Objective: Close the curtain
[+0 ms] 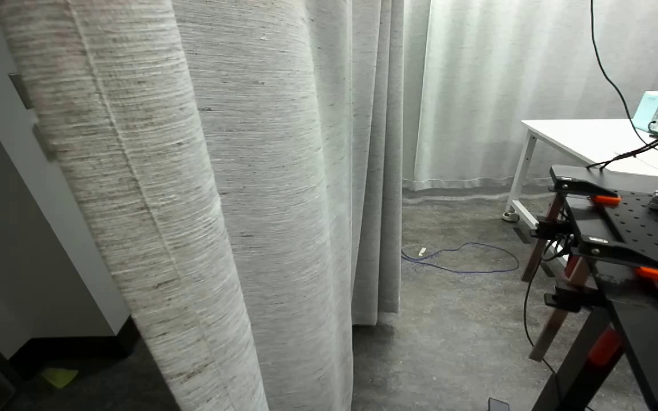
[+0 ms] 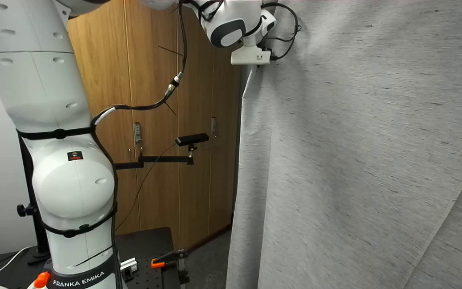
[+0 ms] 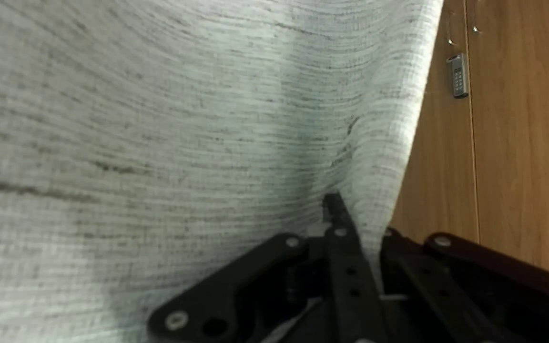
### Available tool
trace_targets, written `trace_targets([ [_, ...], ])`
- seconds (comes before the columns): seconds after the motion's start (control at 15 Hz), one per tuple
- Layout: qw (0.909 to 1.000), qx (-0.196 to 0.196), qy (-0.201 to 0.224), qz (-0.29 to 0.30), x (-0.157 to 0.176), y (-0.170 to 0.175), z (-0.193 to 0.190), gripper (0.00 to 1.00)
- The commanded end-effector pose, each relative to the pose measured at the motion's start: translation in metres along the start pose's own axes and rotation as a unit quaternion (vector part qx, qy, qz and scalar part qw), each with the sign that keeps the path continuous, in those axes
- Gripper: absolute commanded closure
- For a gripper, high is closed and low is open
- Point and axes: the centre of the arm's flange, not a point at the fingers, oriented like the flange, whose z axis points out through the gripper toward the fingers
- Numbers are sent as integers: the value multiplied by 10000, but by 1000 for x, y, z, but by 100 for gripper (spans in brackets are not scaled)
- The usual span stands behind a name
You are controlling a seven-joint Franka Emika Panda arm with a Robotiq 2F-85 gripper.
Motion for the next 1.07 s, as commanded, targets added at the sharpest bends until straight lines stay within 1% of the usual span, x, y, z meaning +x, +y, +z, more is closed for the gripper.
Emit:
trace_targets([
  [0.0,9971,536,-529,67,-36,-24,43,99],
  [0.47,9971,532,-530,87,-36,-25,43,99],
  [0.53,10000,0,0,1,0,0,0,99],
  [0.6,9999,-87,65,4,3,4,-5,97],
  [1.0,9999,-121,81,15,3,8,-8,97],
])
